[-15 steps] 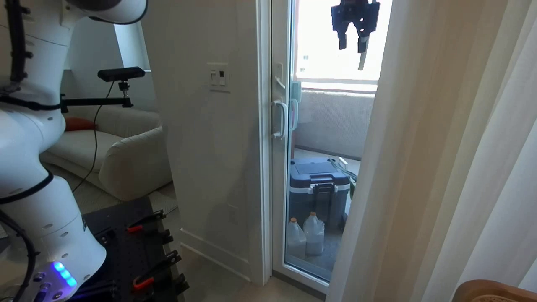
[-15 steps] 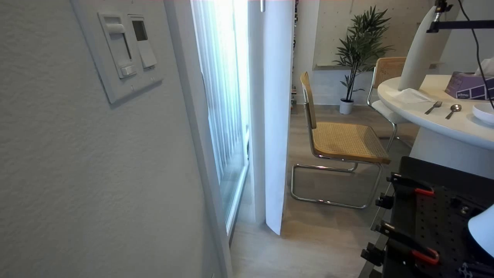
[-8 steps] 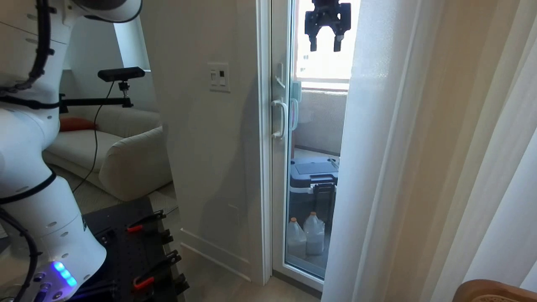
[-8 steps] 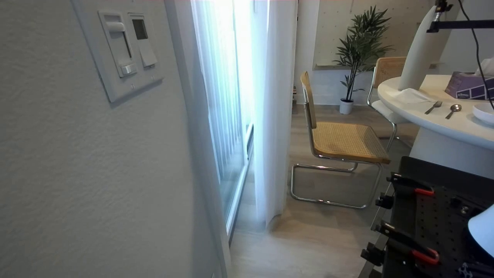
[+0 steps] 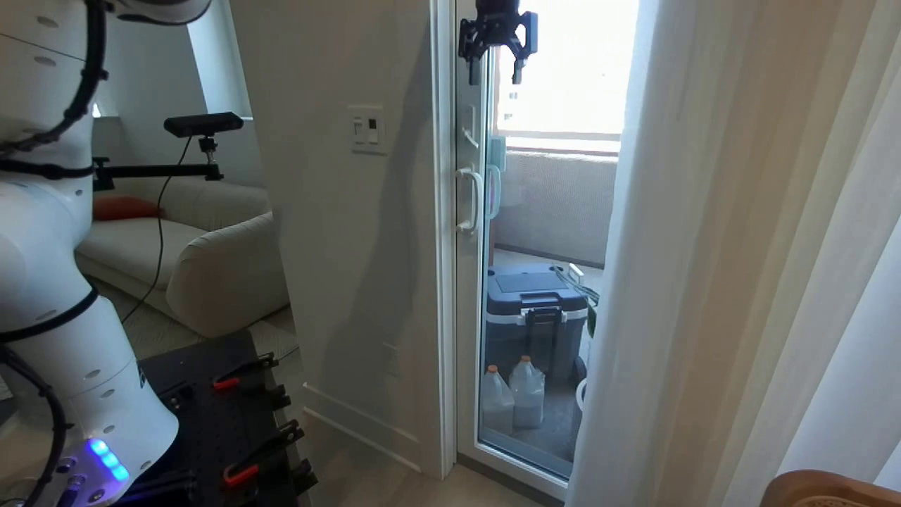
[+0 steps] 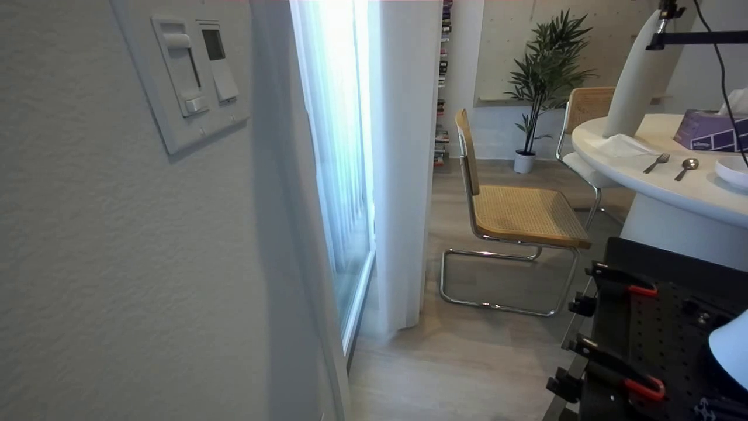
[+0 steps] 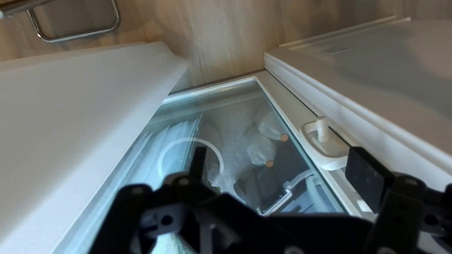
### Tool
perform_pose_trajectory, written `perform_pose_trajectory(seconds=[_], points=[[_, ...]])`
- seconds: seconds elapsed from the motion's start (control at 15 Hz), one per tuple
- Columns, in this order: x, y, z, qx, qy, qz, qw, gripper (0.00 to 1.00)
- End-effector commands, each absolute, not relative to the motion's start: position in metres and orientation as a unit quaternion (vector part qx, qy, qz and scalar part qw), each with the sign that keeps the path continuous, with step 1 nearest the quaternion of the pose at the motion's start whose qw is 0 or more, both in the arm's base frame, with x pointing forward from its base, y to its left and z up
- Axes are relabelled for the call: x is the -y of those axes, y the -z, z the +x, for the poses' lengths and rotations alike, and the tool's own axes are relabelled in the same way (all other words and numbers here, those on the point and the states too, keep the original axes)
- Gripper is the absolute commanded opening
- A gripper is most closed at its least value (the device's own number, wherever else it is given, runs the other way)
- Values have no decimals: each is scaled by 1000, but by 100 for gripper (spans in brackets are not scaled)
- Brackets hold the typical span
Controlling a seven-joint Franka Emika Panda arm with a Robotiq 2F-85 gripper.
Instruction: Pull the blinds to the right, switch off the light, then pull the blinds to the left
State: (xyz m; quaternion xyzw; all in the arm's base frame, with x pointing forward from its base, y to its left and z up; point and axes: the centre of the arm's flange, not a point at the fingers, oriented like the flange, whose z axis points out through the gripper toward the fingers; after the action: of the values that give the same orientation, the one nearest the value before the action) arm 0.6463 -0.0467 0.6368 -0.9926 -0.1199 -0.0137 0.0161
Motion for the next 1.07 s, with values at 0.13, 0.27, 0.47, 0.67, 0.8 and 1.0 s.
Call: perform_pose_trajectory(seconds=[0.13,0.27,0.47,0.67,0.8,1.0], points=[[2,-630,570,235,-15,-972,12,100],[-13,-631,539,270,-24,-963,12,100],[-35,-631,499,315,-34,-949,9,100],[-64,-626,458,350,-30,-936,12,100],[-87,-621,431,353,-14,-936,8,100],[-130,-611,392,368,-4,-930,10,100]])
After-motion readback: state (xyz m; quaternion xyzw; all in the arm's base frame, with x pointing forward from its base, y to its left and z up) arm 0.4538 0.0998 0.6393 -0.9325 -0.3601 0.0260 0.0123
